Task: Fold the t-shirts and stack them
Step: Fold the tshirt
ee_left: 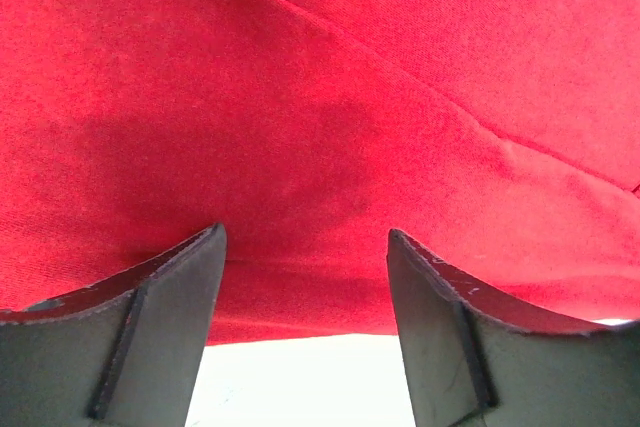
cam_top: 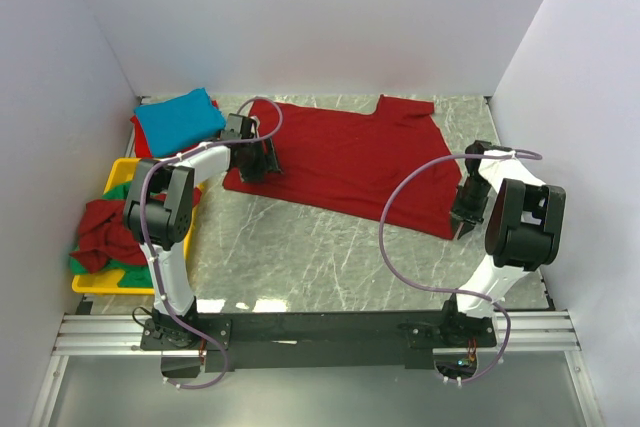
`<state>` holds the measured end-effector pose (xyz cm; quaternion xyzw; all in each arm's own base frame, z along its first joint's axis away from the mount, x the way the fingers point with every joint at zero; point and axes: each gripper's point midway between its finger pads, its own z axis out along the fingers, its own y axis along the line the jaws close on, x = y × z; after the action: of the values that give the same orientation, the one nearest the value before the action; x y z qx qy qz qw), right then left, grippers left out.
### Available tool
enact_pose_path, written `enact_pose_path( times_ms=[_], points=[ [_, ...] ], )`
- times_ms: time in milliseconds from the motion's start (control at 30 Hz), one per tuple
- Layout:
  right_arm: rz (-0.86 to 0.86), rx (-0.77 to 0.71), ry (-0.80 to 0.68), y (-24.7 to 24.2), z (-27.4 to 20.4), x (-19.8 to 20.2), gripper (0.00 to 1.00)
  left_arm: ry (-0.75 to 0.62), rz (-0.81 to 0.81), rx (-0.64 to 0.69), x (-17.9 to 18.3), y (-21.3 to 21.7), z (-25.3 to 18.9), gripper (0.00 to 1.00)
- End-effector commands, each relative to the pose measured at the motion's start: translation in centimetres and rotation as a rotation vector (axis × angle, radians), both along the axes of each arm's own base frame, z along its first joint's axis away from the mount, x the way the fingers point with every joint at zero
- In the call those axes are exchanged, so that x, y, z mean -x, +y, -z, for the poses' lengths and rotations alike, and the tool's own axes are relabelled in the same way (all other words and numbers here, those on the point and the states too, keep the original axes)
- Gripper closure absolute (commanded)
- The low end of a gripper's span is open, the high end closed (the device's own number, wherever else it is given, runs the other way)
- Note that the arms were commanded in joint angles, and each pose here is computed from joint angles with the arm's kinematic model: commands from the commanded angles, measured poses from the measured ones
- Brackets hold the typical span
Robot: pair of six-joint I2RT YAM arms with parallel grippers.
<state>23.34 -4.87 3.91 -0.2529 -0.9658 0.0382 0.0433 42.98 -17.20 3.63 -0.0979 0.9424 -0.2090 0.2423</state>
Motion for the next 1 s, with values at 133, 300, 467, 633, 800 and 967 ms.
enact_pose_path(
  times_ms=[133,300,467,633,800,967],
  points=[
    [-0.008,0.057,-0.07,0.1,-4.2,-1.2,0.59,0.054,0.028,-0.078,1.2,1.5,0.5,0.21],
    [-0.074,-0.005,-0.302,3.7,-9.1,-7.5,0.57,-0.015,0.042,-0.041,0.2,0.8,-2.9,0.16],
    [-0.17,-0.114,-0.477,9.6,-11.3,-14.0,0.57,-0.02,0.046,-0.029,0.7,0.7,-3.8,0.14],
    [-0.204,-0.188,-0.522,12.9,-9.6,-19.7,0.57,-0.007,0.047,-0.011,1.1,0.5,-3.5,0.14],
    [-0.271,-0.175,-0.527,14.7,-7.2,-23.1,0.57,-0.006,0.046,0.008,1.7,0.3,-3.4,0.12],
    [-0.287,-0.147,-0.457,14.8,-3.4,-23.7,0.58,0.009,0.038,-0.025,1.9,0.9,-3.0,0.12]
  ],
)
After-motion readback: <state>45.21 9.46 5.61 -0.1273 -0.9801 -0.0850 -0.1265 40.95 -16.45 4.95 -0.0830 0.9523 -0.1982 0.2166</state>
